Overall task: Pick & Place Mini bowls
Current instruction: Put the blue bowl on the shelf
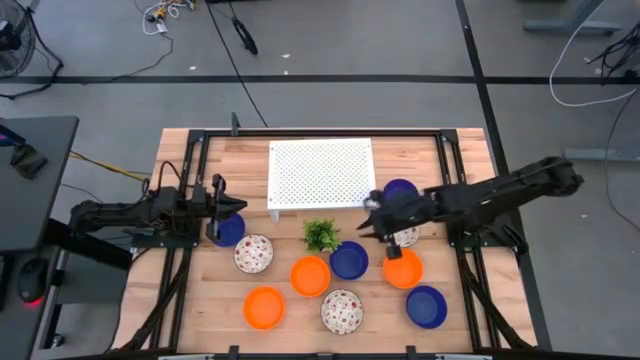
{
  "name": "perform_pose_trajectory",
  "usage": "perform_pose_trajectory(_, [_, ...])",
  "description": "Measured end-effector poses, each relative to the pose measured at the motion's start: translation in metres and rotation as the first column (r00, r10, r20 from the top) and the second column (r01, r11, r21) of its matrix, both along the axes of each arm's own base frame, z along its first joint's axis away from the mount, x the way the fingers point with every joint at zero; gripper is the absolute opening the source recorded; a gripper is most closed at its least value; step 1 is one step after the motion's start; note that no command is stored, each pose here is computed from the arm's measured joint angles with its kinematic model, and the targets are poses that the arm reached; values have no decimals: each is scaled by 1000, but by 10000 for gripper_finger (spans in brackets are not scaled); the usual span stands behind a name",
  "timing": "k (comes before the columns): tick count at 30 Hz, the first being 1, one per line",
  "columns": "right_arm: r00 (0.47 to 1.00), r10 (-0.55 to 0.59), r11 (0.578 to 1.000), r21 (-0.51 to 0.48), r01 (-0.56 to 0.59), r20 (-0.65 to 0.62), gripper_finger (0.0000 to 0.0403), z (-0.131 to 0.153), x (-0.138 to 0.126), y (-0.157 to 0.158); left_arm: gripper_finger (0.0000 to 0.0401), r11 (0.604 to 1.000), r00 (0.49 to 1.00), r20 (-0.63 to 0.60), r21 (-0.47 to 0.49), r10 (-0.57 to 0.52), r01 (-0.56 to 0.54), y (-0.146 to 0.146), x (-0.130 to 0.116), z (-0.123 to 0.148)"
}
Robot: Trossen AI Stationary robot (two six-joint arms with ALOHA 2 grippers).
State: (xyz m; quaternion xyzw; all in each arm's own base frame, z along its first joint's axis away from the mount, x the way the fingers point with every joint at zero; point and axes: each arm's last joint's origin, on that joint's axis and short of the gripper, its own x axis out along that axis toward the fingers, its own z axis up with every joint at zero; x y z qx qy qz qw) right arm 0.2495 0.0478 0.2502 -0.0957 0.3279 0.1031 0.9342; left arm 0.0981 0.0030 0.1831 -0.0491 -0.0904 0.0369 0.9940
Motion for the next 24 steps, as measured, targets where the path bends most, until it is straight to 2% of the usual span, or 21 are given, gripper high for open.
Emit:
perform_pose_trajectory(6, [991,34,998,-53,-41,-132,166,-15,29,9,28,1000,1000,0,0,0,0,0,0,0])
perform_pose_trajectory(10, [964,28,997,-66,-47,-263,192,-20,46,15,28,1000,1000,0,0,0,0,0,0,0])
perform_pose_trajectory(13, [937,39,994,-79,-71,-347,198,-25,54,24,28,1000,1000,0,0,0,0,0,0,0])
perform_pose_trajectory(18, [920,67,986,-118,-121,-386,196,-36,63,36,28,1000,1000,0,0,0,0,0,0,0])
perform_pose_trajectory(21, [893,151,972,-99,-212,-425,190,-43,61,45,28,1000,1000,0,0,0,0,0,0,0])
perform_pose_trajectory(24, [837,288,938,-41,-345,-466,184,-46,54,59,28,1000,1000,1,0,0,0,0,0,0])
